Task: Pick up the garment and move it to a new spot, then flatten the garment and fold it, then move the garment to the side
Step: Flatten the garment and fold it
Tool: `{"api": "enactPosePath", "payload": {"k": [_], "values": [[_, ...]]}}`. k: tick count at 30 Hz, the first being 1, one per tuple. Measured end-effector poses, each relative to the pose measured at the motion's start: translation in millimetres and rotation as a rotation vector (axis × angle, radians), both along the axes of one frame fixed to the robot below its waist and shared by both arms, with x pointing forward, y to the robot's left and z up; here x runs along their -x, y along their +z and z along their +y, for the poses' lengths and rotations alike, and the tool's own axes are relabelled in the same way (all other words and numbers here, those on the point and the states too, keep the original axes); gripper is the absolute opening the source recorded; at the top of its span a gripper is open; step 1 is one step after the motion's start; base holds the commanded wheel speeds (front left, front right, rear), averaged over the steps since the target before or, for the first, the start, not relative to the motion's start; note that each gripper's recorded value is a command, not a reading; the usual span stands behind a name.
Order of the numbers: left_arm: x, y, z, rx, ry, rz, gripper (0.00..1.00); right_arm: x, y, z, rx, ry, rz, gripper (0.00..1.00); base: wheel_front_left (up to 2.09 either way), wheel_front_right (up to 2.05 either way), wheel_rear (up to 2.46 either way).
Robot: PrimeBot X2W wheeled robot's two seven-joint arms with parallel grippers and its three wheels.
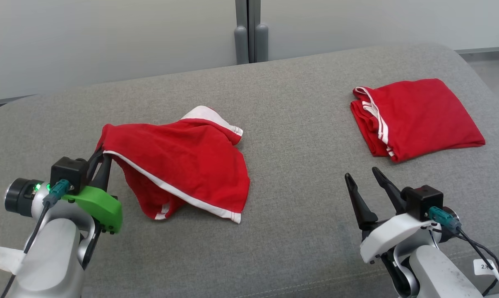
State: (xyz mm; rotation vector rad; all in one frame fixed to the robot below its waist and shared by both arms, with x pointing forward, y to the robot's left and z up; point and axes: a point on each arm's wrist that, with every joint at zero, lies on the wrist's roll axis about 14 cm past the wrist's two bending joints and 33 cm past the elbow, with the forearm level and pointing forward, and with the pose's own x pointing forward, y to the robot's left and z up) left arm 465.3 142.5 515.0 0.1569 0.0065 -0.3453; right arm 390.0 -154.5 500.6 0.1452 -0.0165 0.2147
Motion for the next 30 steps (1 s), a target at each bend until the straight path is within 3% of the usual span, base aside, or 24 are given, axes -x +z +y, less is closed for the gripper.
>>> {"api": "enactPosePath", "payload": {"k": [9,16,25,30], "values": [[13,-14,-11,-0.098,-0.056,-0.002,0.0,4,-3,-5,-0.006,-0.018,0.007,1.0,0.0,0.0,0.0],[56,-49,-17,-0.071,-0.058,0.069,0.0,2,-4,-4,-0.004,-0.017,0.01,1.0,0.0,0.0,0.0],[91,-57,-25,-0.024,-0.059,0.089,0.0,-3,-4,15,-0.006,0.037,0.008,1.0,0.0,0.0,0.0],[109,-84,-28,-0.006,-0.052,0.19,0.0,-4,-6,24,-0.007,0.062,0.015,1.0,0.0,0.0,0.0]]}}
